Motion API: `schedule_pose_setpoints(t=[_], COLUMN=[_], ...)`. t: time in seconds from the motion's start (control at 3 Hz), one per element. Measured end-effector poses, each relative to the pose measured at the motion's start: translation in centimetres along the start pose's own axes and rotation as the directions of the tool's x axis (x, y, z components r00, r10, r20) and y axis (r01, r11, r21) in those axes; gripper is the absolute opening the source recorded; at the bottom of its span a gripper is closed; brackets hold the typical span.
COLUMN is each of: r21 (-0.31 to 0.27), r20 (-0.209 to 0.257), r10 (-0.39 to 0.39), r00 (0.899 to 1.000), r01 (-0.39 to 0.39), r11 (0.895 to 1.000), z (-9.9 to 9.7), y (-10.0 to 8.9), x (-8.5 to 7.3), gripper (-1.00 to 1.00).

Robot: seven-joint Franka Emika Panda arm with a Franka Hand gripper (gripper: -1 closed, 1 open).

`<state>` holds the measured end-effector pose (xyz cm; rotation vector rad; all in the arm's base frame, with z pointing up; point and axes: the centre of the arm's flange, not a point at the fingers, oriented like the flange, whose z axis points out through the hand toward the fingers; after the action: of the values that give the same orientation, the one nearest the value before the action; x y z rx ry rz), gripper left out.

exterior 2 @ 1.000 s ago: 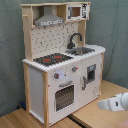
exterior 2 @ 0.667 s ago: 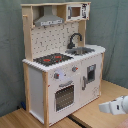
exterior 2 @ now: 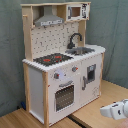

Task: Play with the kitchen

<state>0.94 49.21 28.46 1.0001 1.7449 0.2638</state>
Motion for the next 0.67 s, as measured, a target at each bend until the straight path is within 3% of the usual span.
schedule_pose_setpoints(t=[0.67], r21=[-0.056], r20=[0.037], r10=[-0.045], r00=[0.998], r01=[0.047], r11=[0.997], z=[2.0], y=[-2.1], x=[0.1], gripper=[1.00])
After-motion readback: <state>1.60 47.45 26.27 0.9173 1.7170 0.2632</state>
